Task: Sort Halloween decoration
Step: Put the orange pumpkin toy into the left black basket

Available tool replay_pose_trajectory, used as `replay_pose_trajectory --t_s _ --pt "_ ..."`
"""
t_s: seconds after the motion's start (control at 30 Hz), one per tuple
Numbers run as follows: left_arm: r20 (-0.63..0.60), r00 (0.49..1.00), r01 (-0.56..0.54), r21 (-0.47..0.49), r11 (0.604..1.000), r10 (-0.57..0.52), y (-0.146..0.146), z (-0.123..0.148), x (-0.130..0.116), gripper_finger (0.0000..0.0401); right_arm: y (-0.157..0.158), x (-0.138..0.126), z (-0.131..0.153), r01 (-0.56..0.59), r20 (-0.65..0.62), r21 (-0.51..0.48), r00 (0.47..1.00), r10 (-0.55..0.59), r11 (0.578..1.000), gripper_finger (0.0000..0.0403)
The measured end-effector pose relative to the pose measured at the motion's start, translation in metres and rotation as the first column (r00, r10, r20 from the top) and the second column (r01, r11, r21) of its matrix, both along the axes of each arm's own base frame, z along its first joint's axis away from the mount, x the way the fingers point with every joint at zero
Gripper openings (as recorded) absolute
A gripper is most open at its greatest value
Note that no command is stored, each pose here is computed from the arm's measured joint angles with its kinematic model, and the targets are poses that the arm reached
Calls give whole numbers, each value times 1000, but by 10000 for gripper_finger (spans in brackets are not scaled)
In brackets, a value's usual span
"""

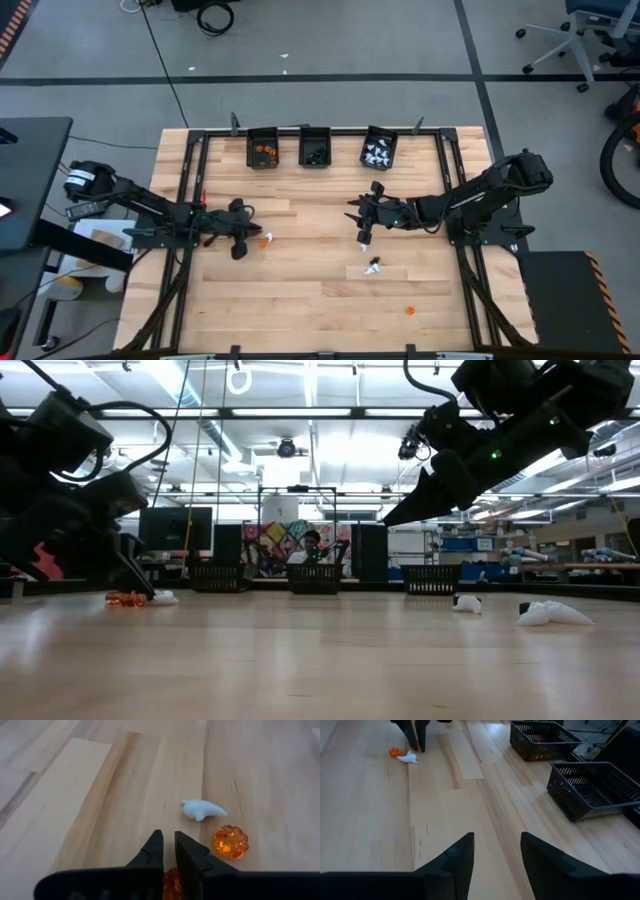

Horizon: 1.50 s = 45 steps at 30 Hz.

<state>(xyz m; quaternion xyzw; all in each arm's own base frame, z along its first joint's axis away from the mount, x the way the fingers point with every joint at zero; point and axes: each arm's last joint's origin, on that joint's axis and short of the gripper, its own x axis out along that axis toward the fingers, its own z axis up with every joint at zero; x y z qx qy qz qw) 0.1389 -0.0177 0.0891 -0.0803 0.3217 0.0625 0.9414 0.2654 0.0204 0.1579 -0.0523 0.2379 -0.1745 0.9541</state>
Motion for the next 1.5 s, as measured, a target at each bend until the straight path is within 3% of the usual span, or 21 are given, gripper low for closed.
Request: replay_pose_trajectory --t_s 0.5,0.87,1.0,1.13,1.33,1.5 --pt "35 997 62 114 991 -67 -1 11 11 0 1 0 0 1 1 2 1000 -1 1000 166" --pt "74 997 13 -23 1000 -11 -2 13 11 0 3 0 0 -5 4 13 1000 5 1000 166" --pt "29 999 43 -58 997 -41 -5 20 18 1 3 -1 -1 1 3 21 1000 -1 1000 166" --pt "-60 993 96 -23 995 -97 -10 30 26 26 3 -1 0 1 4 22 1000 -1 1000 166" --pt "-109 978 178 4 984 -177 -22 41 31 96 3 -1 0 4 6 28 1000 -4 1000 166" --pt "-144 972 184 -11 983 -183 -26 39 29 145 3 0 0 4 8 28 1000 -4 1000 166"
